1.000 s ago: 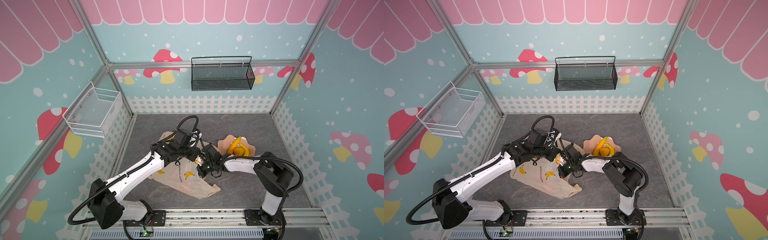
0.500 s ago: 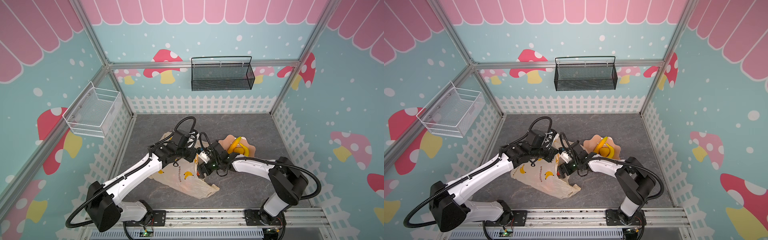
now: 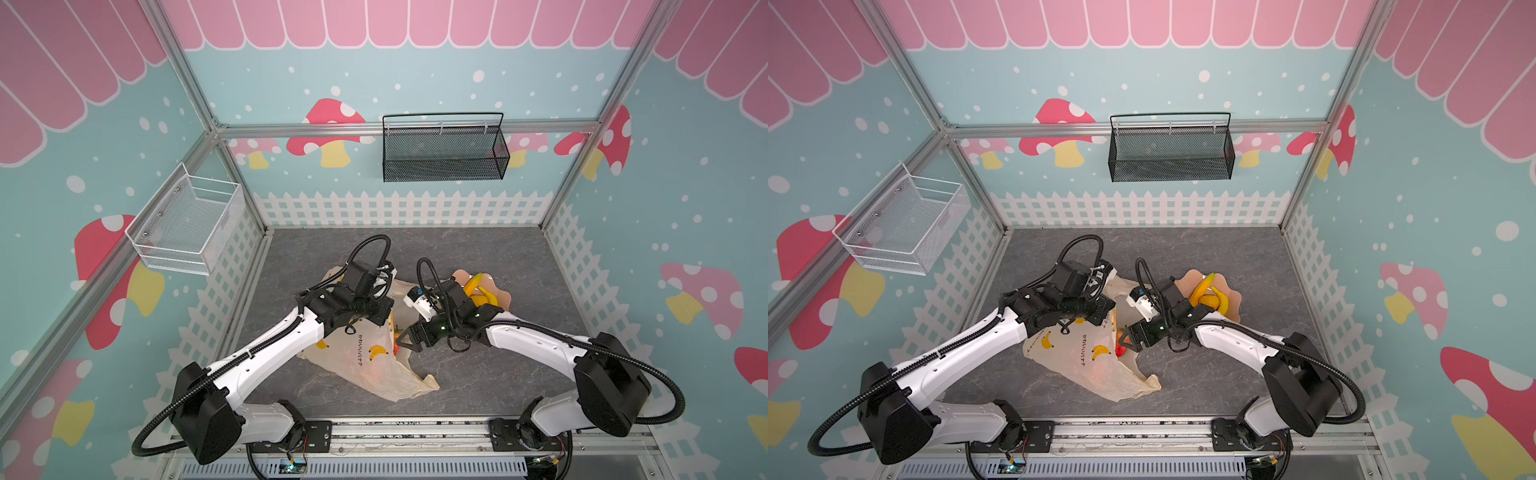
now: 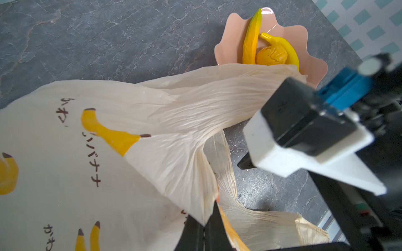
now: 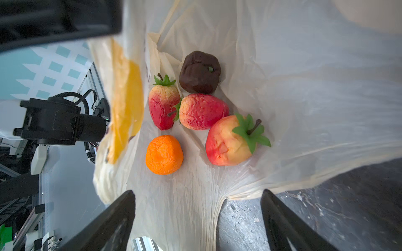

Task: Place the fruits into the plastic bag
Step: Place the fruit in the plastic bag, then pick up the fruit from the plate.

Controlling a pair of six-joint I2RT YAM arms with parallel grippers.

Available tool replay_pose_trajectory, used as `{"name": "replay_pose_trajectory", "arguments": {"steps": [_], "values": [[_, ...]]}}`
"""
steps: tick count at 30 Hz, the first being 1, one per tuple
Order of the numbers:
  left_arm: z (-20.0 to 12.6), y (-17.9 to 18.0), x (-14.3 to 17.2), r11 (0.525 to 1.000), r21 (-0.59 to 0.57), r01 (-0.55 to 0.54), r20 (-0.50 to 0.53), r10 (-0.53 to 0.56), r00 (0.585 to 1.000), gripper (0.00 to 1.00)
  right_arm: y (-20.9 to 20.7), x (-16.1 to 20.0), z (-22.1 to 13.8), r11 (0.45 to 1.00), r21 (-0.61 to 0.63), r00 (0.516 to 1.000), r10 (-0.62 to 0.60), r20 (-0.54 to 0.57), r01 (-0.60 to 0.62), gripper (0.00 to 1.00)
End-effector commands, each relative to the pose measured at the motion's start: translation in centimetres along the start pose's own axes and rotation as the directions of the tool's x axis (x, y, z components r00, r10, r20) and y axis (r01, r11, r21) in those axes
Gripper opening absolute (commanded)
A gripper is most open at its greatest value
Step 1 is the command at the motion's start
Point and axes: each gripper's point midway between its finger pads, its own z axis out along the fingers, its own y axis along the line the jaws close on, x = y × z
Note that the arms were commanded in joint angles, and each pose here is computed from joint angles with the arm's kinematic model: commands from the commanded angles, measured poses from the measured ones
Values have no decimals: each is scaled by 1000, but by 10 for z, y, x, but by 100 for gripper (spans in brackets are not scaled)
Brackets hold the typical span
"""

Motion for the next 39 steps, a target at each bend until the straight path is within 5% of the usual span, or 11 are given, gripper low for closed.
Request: {"name": "replay_pose_trajectory", "arguments": {"steps": [1, 14, 26, 39], "values": [[-4, 5, 3, 1000, -17, 8, -1, -8, 1000, 0, -9, 11, -13, 999, 47, 1000, 17, -10, -17, 92], [-2, 4, 0, 1000, -6, 11, 3, -11, 1000, 0, -59, 17, -68, 959, 225, 985, 160, 65, -171, 90], [-3, 2, -3, 1000, 1, 10, 9, -10, 1000, 0, -137, 31, -124, 761, 496, 908, 367, 202, -418, 82], [-3, 1, -2, 1000, 6, 14, 10, -14, 1000, 0, -173, 25, -152, 652, 622, 899, 358, 251, -433, 81]]}}
